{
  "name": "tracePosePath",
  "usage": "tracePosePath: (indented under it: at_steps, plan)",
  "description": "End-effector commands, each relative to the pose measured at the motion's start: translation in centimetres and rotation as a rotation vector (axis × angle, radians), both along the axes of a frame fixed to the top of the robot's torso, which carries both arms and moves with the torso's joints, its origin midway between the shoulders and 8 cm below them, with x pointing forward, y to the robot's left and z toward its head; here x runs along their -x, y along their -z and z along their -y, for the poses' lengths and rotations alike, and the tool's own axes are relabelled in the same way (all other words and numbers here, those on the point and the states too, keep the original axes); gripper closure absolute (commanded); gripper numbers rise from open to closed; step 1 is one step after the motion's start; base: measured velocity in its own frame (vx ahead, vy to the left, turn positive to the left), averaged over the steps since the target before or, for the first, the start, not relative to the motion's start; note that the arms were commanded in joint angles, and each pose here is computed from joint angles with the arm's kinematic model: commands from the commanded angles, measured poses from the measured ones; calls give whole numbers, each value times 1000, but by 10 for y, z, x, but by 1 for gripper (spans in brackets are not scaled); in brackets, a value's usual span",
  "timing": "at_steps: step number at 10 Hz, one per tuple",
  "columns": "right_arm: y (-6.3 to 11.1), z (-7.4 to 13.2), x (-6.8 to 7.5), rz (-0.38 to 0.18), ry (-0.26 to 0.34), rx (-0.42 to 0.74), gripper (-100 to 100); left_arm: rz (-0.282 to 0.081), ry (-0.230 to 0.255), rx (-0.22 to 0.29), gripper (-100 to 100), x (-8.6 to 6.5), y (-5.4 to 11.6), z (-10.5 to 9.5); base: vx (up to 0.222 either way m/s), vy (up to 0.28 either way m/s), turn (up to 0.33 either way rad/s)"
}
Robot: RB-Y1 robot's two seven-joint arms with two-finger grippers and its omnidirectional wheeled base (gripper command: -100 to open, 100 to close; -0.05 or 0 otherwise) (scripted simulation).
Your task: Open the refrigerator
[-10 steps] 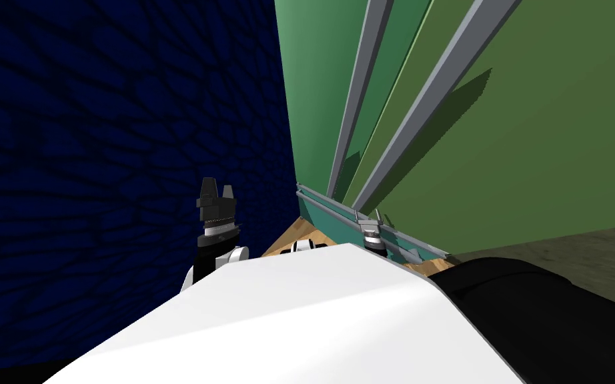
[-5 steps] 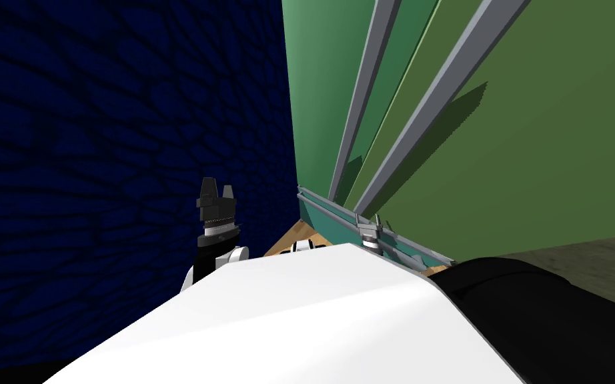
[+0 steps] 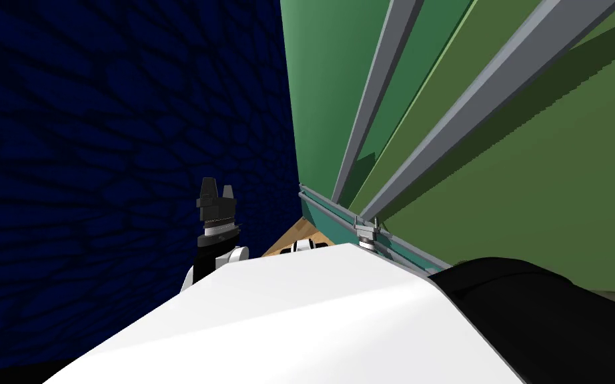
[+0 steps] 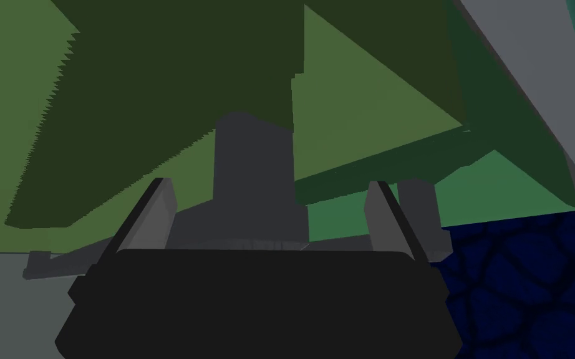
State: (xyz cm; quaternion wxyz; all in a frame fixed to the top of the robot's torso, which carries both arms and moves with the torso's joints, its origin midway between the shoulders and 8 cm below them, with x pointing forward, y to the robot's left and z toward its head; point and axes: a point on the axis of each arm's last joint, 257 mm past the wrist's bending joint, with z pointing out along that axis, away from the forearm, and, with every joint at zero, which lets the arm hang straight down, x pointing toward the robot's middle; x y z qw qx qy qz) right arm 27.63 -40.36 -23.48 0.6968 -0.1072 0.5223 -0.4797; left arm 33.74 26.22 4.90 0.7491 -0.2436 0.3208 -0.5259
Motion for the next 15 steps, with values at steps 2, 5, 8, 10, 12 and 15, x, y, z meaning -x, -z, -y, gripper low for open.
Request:
tracePosePath:
  at_steps: [2, 5, 8, 10, 12, 15]
  plan:
    - [-2, 51, -14, -15, 150, 24, -100, 0, 0, 0, 0, 0, 0, 0, -217, -5, 458]
    - [-9, 77, -28, -7, 231, 26, -100, 0, 0, 0, 0, 0, 0, 0, -170, -22, 282]
    - [-15, 101, -40, 0, 308, 15, -100, 0, 0, 0, 0, 0, 0, 0, -153, 4, 233]
    - [-16, 113, -45, -1, 346, 6, -100, 0, 0, 0, 0, 0, 0, 0, -145, 12, 285]
    - [-19, 119, -47, -1, 365, 0, -100, 0, 0, 0, 0, 0, 0, 0, -91, 0, 141]
    - [-17, 87, -40, 12, 265, 20, 100, -1, -1, 0, 0, 0, 0, 0, 132, -5, -333]
